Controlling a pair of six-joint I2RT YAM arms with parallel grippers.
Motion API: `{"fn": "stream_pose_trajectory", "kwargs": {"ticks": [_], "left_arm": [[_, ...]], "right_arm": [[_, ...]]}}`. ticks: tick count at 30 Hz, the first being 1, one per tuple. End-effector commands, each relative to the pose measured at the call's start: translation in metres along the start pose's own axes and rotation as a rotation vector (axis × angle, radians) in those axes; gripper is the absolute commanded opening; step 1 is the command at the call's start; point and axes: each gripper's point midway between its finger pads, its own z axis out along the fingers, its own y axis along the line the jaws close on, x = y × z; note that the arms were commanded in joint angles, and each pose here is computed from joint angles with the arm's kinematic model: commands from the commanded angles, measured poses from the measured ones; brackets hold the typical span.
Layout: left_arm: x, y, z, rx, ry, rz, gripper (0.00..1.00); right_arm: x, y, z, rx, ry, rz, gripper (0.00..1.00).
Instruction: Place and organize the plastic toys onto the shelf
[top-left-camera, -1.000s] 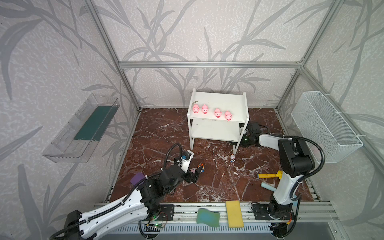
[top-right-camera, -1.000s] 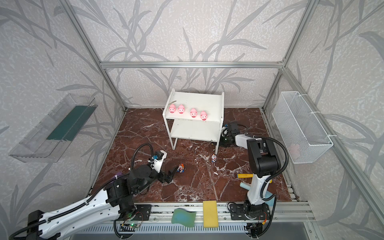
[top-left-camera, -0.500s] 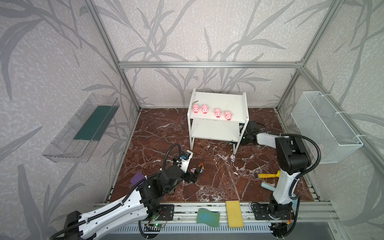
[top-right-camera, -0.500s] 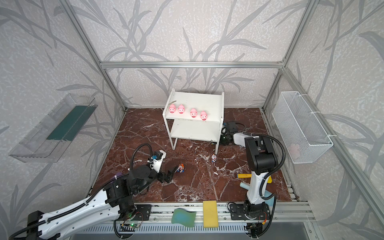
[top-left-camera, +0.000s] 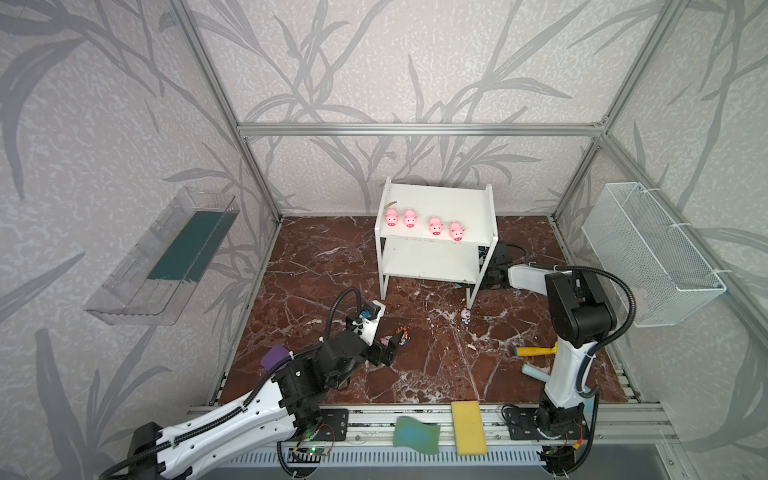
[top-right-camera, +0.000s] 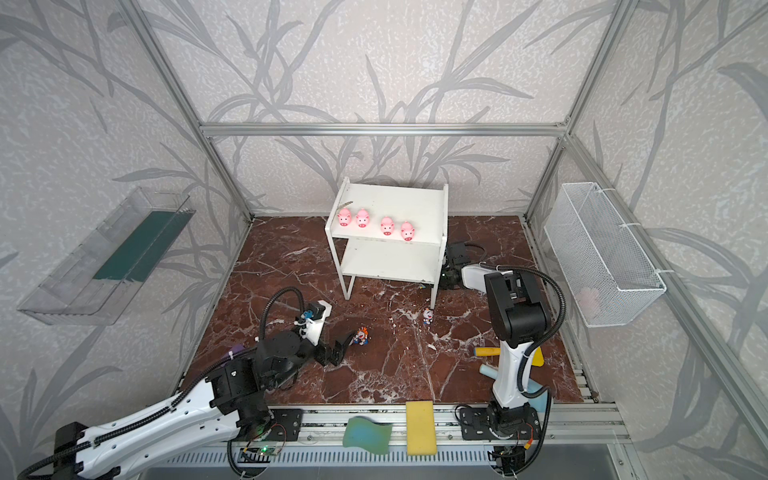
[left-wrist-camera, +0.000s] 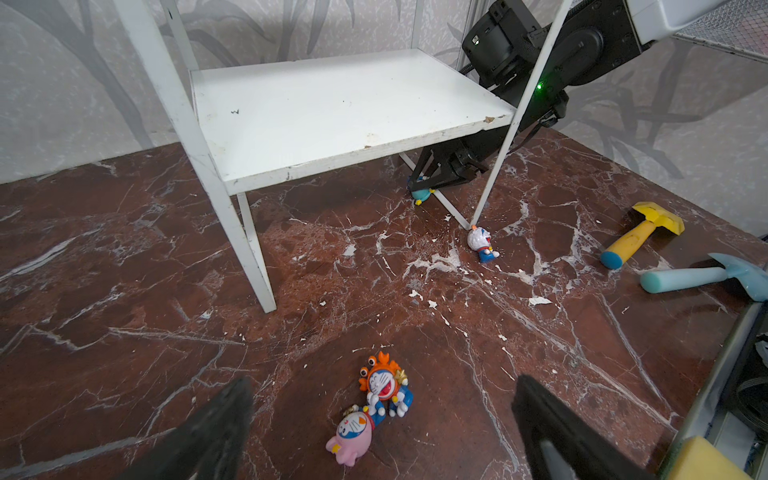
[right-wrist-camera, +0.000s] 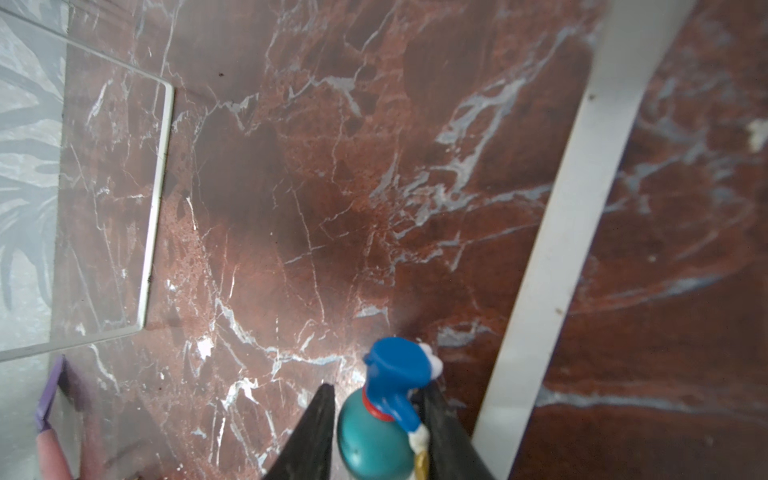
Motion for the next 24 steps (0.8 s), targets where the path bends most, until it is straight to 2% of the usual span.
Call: {"fn": "stream_pose_trajectory", "kwargs": {"ticks": [1, 8, 20, 24], "left_arm": [[0.004, 0.005, -0.001, -0.022, 0.003, -0.005, 0.99], [0.002, 0.005, -0.003, -0.022, -0.003, -0.008, 0.99], [-0.001, 0.002, -0.002, -0.008, -0.012, -0.008, 0.99], [-0.002, -0.001, 0.0, 0.006, -0.013, -0.005, 0.99]], "right_arm": [[0.011, -0.008, 0.007, 0.048, 0.042, -0.003, 0.31], [0.003, -0.003, -0.006, 0.057, -0.001, -0.019, 0.26], [-0.005, -0.014, -0.05, 0.1, -0.103, 0.013, 0.24], [0.003, -0.022, -0.065, 0.147, -0.117, 0.036, 0.24]]}}
